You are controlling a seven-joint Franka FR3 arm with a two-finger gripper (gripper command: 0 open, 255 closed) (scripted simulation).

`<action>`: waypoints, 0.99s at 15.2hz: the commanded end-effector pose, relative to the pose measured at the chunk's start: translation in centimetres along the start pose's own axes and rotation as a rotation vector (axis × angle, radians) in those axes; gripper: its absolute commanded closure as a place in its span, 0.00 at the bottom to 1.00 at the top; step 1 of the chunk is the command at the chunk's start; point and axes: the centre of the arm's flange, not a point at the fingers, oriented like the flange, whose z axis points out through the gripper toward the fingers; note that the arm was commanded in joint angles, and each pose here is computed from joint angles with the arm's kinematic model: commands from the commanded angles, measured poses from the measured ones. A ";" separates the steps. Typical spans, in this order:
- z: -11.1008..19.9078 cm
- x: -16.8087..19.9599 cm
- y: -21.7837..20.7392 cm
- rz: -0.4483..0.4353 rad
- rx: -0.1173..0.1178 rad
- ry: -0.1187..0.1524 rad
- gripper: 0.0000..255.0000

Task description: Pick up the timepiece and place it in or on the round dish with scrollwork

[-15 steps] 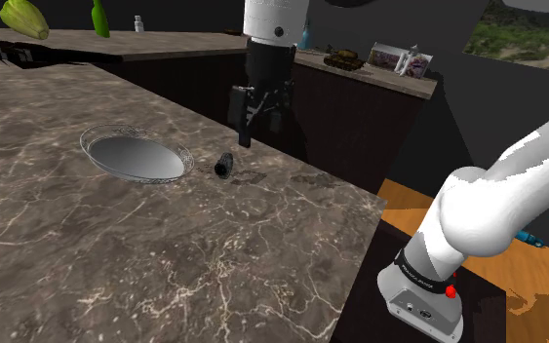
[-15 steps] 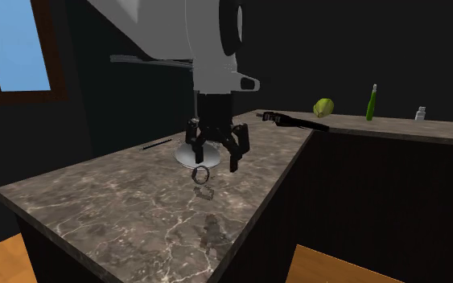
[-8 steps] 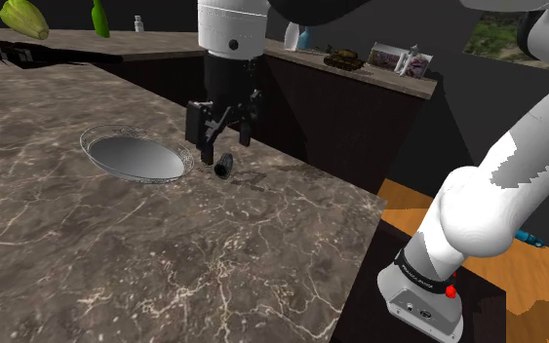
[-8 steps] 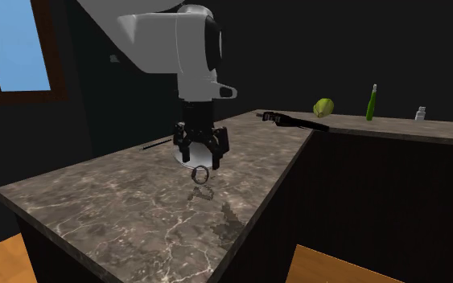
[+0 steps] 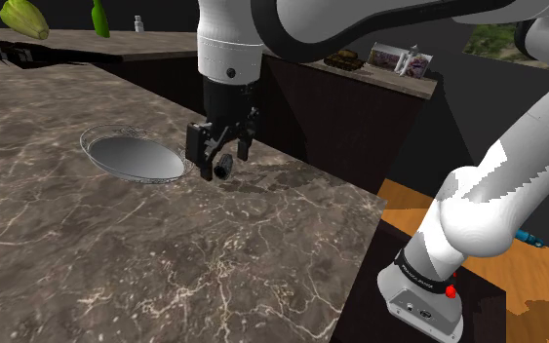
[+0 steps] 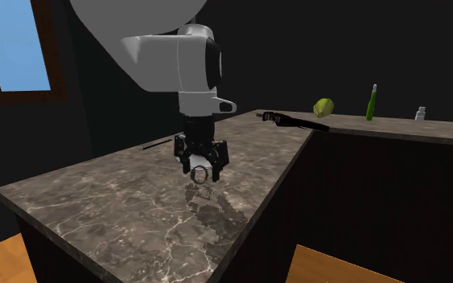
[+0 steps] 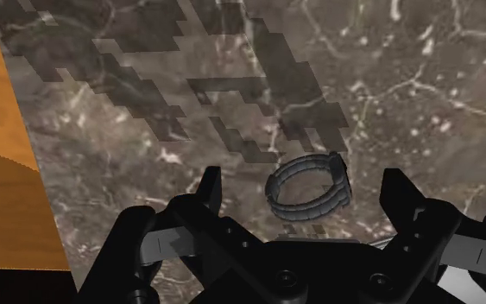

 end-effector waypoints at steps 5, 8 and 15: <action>0.1 0.0 0.0 0.000 0.000 0.000 0.00; 0.1 0.0 0.0 0.000 0.000 0.000 1.00; 0.1 0.0 0.0 0.000 0.000 0.000 1.00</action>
